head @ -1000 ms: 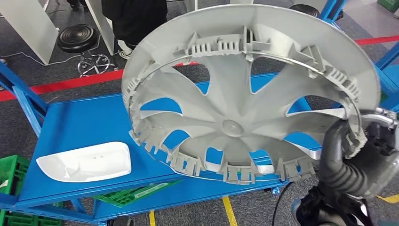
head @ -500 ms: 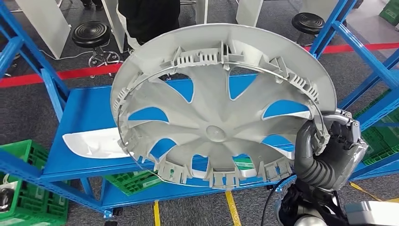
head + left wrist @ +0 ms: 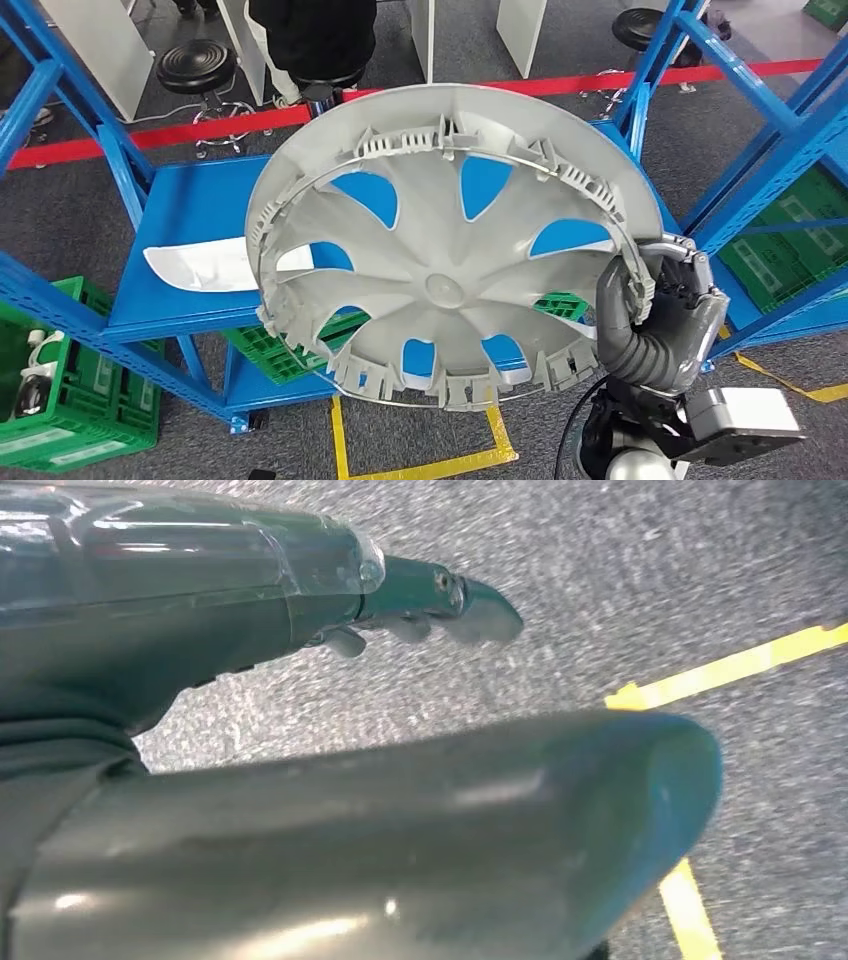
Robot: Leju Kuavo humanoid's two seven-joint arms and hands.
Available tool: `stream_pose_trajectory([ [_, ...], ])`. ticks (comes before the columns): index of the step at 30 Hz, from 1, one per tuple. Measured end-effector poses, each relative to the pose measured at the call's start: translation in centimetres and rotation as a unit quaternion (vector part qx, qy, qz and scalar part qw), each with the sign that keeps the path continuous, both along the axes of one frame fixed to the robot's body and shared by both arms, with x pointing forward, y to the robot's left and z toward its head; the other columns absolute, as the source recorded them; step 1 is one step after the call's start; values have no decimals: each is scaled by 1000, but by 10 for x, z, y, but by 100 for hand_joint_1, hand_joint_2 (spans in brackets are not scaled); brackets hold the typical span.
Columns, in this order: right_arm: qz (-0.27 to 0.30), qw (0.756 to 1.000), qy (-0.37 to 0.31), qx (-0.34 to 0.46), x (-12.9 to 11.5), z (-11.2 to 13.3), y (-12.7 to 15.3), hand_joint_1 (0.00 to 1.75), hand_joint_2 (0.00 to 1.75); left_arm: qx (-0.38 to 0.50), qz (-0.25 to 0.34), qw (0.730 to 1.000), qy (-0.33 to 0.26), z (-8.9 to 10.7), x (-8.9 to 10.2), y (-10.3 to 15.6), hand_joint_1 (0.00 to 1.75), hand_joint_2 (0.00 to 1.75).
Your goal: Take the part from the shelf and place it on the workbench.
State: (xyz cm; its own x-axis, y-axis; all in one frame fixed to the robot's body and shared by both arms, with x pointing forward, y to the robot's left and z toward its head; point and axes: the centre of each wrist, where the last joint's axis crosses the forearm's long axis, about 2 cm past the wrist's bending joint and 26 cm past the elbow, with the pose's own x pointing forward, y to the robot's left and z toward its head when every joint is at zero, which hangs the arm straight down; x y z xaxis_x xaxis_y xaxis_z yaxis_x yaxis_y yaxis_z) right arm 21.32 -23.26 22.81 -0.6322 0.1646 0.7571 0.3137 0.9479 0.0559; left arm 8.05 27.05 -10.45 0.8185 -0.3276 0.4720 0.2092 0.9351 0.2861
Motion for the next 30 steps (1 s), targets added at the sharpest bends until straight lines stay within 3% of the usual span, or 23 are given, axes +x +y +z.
stream_pose_trajectory([
  [8,3,999,36,7,1,-14,0,162,175,-2,-45,999,6,0,-1,-7,0,0],
  [30,-21,998,57,0,2,-28,-15,162,175,-6,-42,999,6,0,-3,-14,0,0],
])
